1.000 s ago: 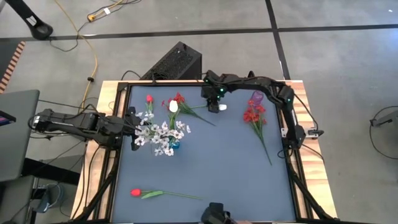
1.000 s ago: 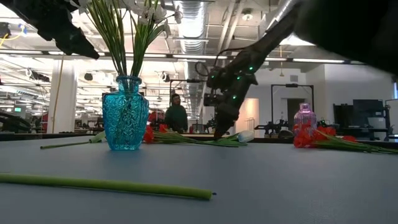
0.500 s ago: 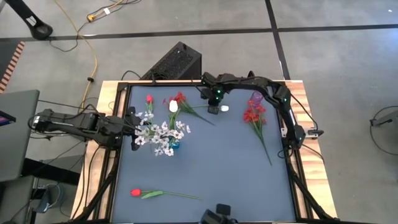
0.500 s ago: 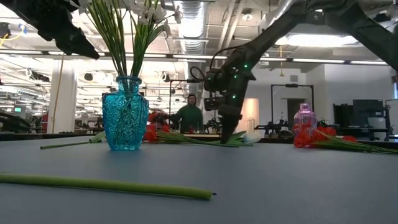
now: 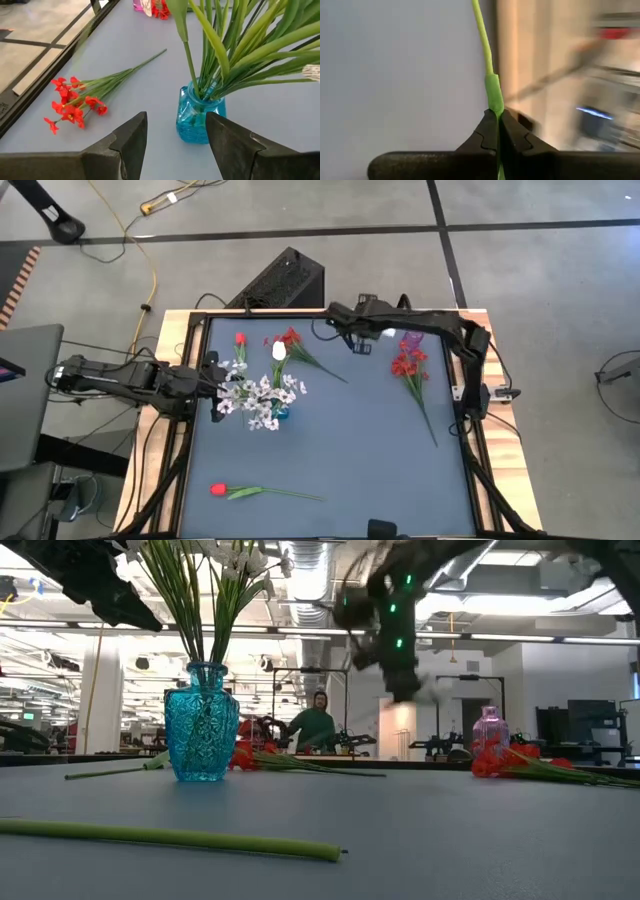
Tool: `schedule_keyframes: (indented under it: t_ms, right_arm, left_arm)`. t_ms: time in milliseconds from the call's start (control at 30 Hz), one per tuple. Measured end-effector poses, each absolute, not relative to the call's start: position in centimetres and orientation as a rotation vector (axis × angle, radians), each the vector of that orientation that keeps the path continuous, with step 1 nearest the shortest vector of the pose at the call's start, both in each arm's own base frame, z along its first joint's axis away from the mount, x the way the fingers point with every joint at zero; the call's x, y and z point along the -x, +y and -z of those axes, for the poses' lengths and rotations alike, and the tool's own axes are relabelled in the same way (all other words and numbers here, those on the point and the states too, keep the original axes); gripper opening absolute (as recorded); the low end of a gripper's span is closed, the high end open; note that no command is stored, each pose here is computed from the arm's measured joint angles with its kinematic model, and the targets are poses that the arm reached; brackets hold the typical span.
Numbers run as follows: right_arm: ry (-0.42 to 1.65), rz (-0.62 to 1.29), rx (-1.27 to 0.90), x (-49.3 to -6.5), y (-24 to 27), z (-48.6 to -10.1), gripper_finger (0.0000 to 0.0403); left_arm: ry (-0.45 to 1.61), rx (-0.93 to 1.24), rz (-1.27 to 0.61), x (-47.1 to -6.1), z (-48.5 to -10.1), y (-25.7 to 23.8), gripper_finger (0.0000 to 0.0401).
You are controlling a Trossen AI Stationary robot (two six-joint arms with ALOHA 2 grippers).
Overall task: Sort flowers into vase by color
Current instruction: Put the white flower into the blue vase
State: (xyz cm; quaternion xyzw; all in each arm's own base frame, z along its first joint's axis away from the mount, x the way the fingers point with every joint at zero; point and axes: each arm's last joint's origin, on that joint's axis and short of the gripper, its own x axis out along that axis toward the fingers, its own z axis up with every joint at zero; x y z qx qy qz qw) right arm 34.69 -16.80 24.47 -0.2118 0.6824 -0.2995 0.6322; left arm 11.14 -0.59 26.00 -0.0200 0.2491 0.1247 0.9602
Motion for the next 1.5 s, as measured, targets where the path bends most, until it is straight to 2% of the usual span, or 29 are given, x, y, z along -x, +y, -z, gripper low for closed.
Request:
schedule_keyframes:
  t_ms: [133, 267, 633, 800, 933, 1033, 1267, 1500]
  right_arm:
    - [1.511, 0.920, 0.718, -34.8, -14.5, -27.0, 0.0025]
    - [1.382, 1.103, 0.821, -34.7, -12.4, -29.5, 0.0027]
    - [1.161, 1.136, 0.967, -34.9, -5.9, -33.6, 0.0026]
    - [1.150, 1.064, 1.026, -34.3, -3.4, -34.2, 0.0026]
    - [1.276, 0.956, 1.157, -33.0, -2.2, -33.7, 0.0027]
    - [1.371, 0.850, 1.161, -31.8, -1.9, -33.1, 0.0026]
    - [1.467, 0.576, 0.977, -31.2, -0.6, -30.3, 0.0025]
    - [1.459, 0.341, 1.203, -31.3, 3.5, -29.3, 0.0025]
  left_arm:
    - [0.508, 0.052, -0.236, -11.1, -26.0, -0.6, 0.0190]
    - [0.509, 0.070, -0.221, -11.2, -26.0, -0.7, 0.0190]
    - [0.576, 0.218, -0.101, -10.9, -25.5, -1.1, 0.0190]
    - [0.658, 0.307, -0.051, -10.6, -25.0, -1.3, 0.0190]
    - [0.667, 0.337, 0.023, -10.4, -25.1, -1.5, 0.0190]
    - [0.682, 0.348, 0.064, -10.2, -25.4, -1.6, 0.0190]
    - [0.637, 0.314, 0.113, -9.3, -28.7, -1.7, 0.0190]
    - [0.555, 0.267, 0.130, -7.9, -32.3, -1.5, 0.0190]
